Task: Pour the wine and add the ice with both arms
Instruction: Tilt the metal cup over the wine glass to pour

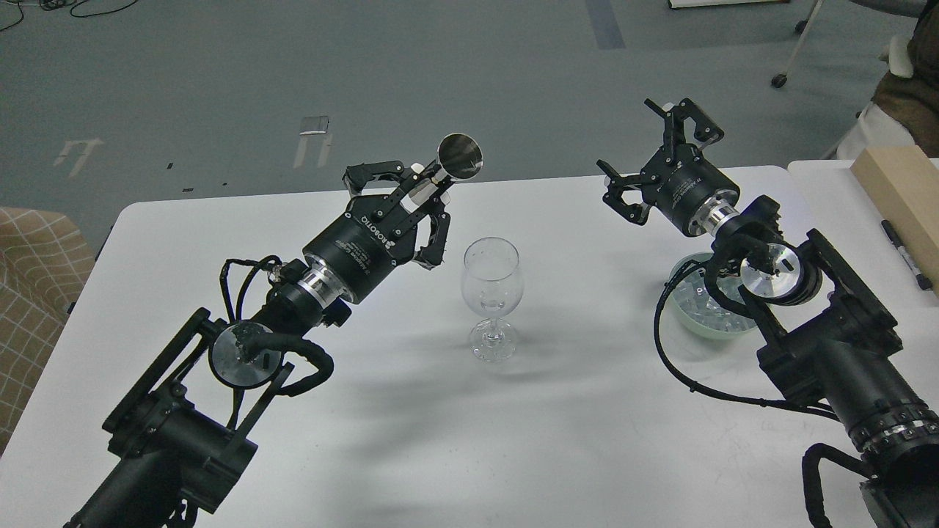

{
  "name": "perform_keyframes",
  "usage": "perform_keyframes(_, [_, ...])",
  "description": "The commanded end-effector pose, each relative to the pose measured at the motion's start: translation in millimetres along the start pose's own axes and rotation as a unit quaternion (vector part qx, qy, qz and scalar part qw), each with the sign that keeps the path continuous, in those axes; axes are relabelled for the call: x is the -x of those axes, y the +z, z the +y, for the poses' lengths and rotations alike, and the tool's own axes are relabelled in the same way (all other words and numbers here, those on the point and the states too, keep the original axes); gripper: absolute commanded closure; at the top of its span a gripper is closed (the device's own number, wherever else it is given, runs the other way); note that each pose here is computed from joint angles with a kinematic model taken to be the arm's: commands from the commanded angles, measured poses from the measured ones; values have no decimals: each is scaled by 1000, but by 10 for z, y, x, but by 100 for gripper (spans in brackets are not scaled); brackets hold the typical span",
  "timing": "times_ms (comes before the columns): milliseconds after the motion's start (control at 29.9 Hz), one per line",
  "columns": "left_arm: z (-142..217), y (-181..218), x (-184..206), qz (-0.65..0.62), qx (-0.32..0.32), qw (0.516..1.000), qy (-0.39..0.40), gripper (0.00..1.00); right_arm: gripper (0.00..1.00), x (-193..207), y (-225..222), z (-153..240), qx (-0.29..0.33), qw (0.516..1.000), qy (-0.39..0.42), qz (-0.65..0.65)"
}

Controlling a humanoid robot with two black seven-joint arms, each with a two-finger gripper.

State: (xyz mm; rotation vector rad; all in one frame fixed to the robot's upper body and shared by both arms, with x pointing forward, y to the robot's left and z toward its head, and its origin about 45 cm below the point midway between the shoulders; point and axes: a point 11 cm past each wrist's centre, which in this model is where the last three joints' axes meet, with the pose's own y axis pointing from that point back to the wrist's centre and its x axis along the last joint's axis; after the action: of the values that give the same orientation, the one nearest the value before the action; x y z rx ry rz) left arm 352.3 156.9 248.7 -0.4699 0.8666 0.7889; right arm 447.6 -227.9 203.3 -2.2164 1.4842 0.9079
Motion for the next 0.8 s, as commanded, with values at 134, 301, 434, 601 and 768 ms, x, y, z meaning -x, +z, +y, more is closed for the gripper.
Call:
perform_keyframes(134, [-5,-5,3,-30,-4,1000,0,96,0,2,-6,-5,0,1000,0,0])
perform_keyframes(301, [-8,-4,3,-39,-5,999,1,96,0,4,-12,-7,0,1000,0,2])
perform_keyframes(434, [-6,-8,16,-45,-5,999,-2,96,0,8,-9,-10,-1,1000,-1,1])
perform_keyframes(601, [-1,-5,13,-62,-7,998,-1,96,0,8,-7,-10,0,1000,-1,1])
perform_keyframes(768, [-7,-8,36,-74,-8,997,-7,96,0,13,-13,-13,0,1000,-1,1])
